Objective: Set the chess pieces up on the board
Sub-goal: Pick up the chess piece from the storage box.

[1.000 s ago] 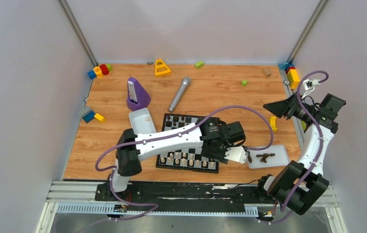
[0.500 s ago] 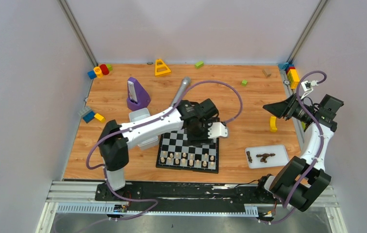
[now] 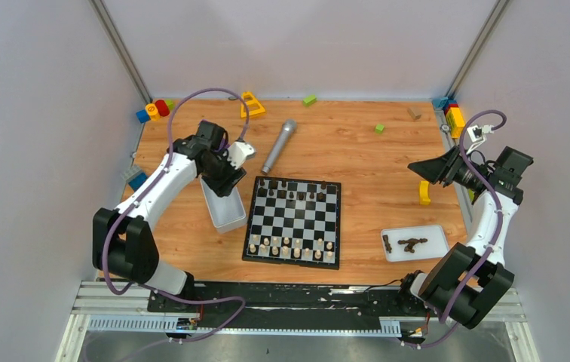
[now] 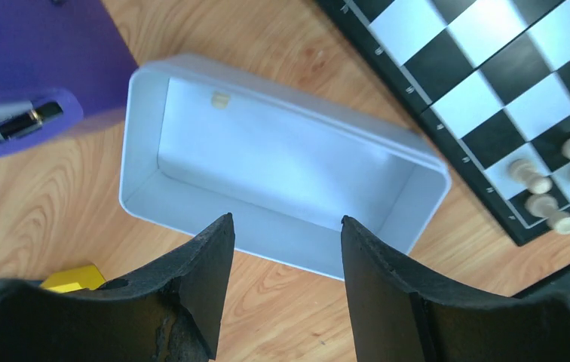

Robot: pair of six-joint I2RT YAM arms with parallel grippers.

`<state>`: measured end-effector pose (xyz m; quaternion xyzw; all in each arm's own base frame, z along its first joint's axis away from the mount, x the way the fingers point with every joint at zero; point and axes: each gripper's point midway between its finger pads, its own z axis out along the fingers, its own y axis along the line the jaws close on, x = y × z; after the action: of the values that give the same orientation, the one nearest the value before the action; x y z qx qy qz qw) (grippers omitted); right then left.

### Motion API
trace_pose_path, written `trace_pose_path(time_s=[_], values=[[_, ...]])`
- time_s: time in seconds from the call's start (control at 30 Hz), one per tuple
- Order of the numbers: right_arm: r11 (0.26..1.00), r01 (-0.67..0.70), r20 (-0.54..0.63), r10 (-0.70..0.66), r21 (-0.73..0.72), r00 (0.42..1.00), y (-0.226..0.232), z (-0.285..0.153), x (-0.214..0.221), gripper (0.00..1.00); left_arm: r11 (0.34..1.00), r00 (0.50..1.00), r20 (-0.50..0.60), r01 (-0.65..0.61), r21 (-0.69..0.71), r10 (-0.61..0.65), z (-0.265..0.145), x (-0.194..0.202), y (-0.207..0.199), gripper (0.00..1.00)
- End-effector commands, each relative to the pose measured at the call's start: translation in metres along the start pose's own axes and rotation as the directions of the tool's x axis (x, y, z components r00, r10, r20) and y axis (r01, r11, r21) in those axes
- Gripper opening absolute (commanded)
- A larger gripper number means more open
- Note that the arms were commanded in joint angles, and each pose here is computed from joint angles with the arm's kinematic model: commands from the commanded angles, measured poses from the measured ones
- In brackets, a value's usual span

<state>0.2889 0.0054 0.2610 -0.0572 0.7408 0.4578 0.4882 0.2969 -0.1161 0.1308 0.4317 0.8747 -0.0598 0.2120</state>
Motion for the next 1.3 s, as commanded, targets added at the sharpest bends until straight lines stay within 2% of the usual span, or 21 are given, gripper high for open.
trace_pose_path(time_s=[0.0, 0.23, 0.53, 1.1, 1.27], values=[[0.998, 0.059, 0.001, -0.059, -0.023, 0.998, 0.005, 0.001, -0.002, 0.51, 0.994, 0.987, 0.12, -0.1, -0.053, 0.106, -0.007, -0.001, 0.021, 0.62], [0.998, 0.058, 0.001, -0.058, -0.023, 0.998, 0.005, 0.001, -0.001, 0.51, 0.966, 0.962, 0.098, -0.248, -0.074, 0.255, 0.035, 0.017, 0.043, 0.62], [0.999, 0.045, -0.001, -0.045, -0.023, 0.999, 0.001, 0.002, -0.001, 0.51, 0.96, 0.95, 0.147, -0.28, 0.012, 0.275, 0.079, 0.019, 0.057, 0.61], [0.999, 0.037, -0.004, -0.037, -0.019, 0.999, -0.002, 0.002, 0.001, 0.51, 0.938, 0.926, 0.171, -0.345, 0.017, 0.338, 0.104, 0.014, 0.065, 0.59], [0.999, 0.033, -0.004, -0.033, -0.019, 0.999, -0.003, 0.002, 0.001, 0.51, 0.931, 0.92, 0.176, -0.363, 0.038, 0.351, 0.104, 0.014, 0.062, 0.54]])
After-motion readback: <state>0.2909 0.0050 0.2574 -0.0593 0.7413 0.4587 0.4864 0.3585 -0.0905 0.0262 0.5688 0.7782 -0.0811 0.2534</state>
